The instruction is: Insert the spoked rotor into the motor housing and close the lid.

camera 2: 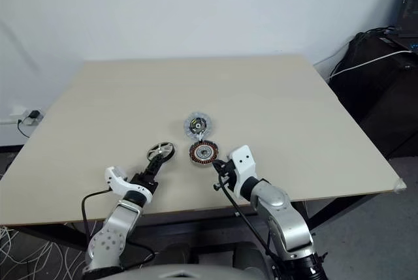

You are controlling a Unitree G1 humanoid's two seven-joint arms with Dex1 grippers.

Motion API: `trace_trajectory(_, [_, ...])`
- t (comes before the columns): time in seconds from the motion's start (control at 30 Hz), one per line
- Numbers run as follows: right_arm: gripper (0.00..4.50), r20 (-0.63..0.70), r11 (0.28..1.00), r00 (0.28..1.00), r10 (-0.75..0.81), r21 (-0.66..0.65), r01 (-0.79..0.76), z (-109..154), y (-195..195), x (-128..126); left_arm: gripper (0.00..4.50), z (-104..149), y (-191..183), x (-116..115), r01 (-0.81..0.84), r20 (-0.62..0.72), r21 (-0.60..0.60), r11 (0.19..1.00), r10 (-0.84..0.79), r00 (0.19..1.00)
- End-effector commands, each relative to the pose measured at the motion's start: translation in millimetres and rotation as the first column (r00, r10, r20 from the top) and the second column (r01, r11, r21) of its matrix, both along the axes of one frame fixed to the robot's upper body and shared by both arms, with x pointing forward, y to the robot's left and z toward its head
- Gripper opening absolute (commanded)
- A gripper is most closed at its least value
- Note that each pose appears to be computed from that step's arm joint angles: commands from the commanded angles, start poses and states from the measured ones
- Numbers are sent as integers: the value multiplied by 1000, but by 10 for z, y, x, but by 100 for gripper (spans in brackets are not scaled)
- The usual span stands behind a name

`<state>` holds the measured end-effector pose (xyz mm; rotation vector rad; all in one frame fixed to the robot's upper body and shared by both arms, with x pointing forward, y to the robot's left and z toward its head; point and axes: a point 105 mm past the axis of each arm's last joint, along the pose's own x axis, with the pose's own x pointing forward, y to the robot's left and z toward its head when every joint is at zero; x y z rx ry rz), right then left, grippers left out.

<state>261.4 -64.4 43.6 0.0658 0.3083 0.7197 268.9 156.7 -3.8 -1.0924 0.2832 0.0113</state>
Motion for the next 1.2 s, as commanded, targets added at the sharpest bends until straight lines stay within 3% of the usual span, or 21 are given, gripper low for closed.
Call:
trace_trajectory(0.03, [2, 66, 1000, 998, 3, 28, -5, 190, 33, 36, 450, 64, -192, 92, -48, 26, -160, 986, 53, 998])
trace_trajectory(0.87, [2, 61, 999, 998, -2, 33, 0, 182, 76, 43, 450, 121, -308, 279, -29, 40, -277, 960, 42, 998])
trace_trajectory(1.0, [0, 61, 999, 998, -12, 34, 10, 182, 68, 50, 359, 49, -298, 292, -60, -9, -283, 957, 60, 998])
trace_trajectory(1.2, [0, 58, 999, 998, -39, 29, 38, 173, 16, 59, 158, -46, -294, 286, -82, -67, -267, 960, 67, 995])
